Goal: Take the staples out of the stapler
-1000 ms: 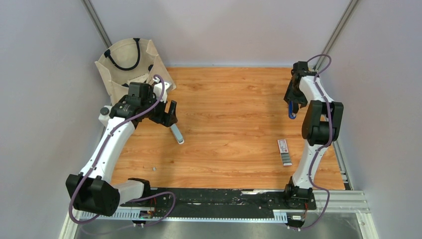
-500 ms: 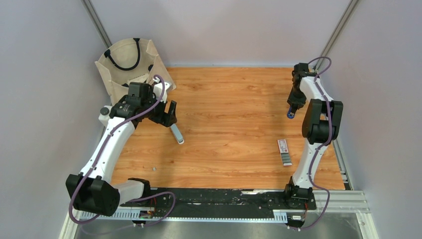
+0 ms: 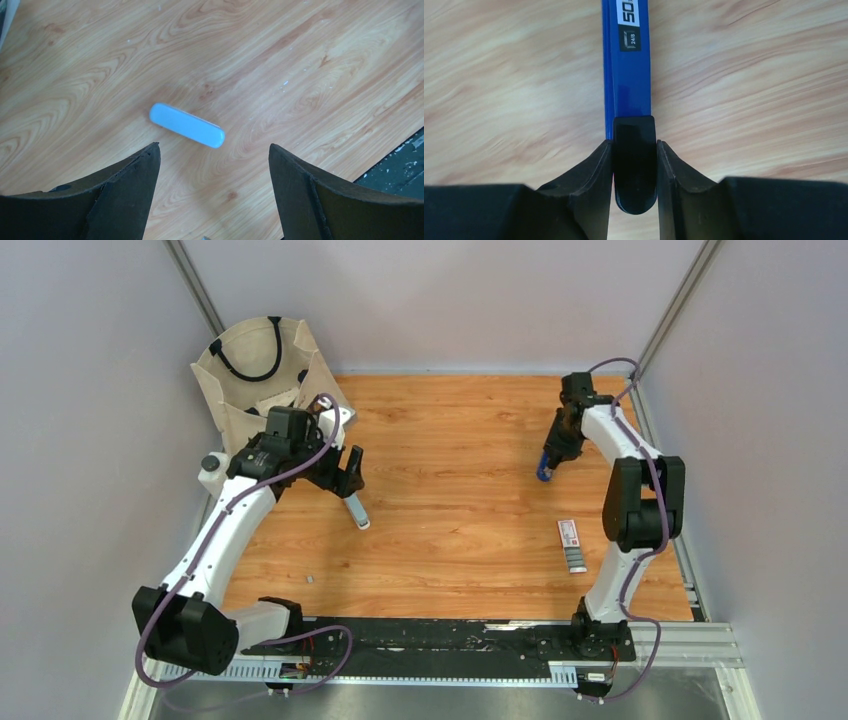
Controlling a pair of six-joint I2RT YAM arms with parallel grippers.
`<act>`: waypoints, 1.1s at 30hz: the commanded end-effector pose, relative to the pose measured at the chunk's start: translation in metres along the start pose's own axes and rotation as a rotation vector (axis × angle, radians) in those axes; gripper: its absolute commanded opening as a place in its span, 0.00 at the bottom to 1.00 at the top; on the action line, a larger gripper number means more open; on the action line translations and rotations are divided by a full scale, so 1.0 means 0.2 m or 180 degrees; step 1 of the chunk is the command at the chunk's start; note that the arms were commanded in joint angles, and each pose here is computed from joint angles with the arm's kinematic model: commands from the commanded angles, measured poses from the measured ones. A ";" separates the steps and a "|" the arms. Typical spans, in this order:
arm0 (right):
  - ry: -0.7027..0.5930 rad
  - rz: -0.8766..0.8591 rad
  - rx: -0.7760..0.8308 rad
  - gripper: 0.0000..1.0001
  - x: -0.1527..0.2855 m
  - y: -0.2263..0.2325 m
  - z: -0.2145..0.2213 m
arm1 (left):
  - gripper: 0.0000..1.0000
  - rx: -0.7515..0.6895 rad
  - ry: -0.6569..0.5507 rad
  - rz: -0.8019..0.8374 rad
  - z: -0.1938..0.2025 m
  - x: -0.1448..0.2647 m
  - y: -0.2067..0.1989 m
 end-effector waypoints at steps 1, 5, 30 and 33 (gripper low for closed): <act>-0.0622 -0.0982 -0.0177 0.00 0.37 0.31 0.02 | 0.88 -0.0118 -0.0139 0.0292 -0.05 -0.03 -0.06; -0.0820 -0.1417 -0.0241 0.00 0.51 0.49 0.16 | 0.88 -0.0194 -0.0262 0.0438 -0.05 -0.05 -0.07; -0.0999 -0.1146 0.0125 0.00 0.57 1.22 0.90 | 0.83 0.0224 0.0110 0.1100 0.07 -0.24 -0.23; -0.0790 -0.1023 0.0292 0.00 0.50 1.21 0.98 | 0.84 0.0160 -0.0030 0.1076 0.06 -0.18 -0.25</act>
Point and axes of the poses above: each gripper's point midway between its finger pads, its own x axis back along the fingers, its own y axis along the line the jaws close on, z = x × y, the point moved 9 cm from there along x, back along the fingers, and after that the axes turned 8 degrees about x, right-handed, at the moved point
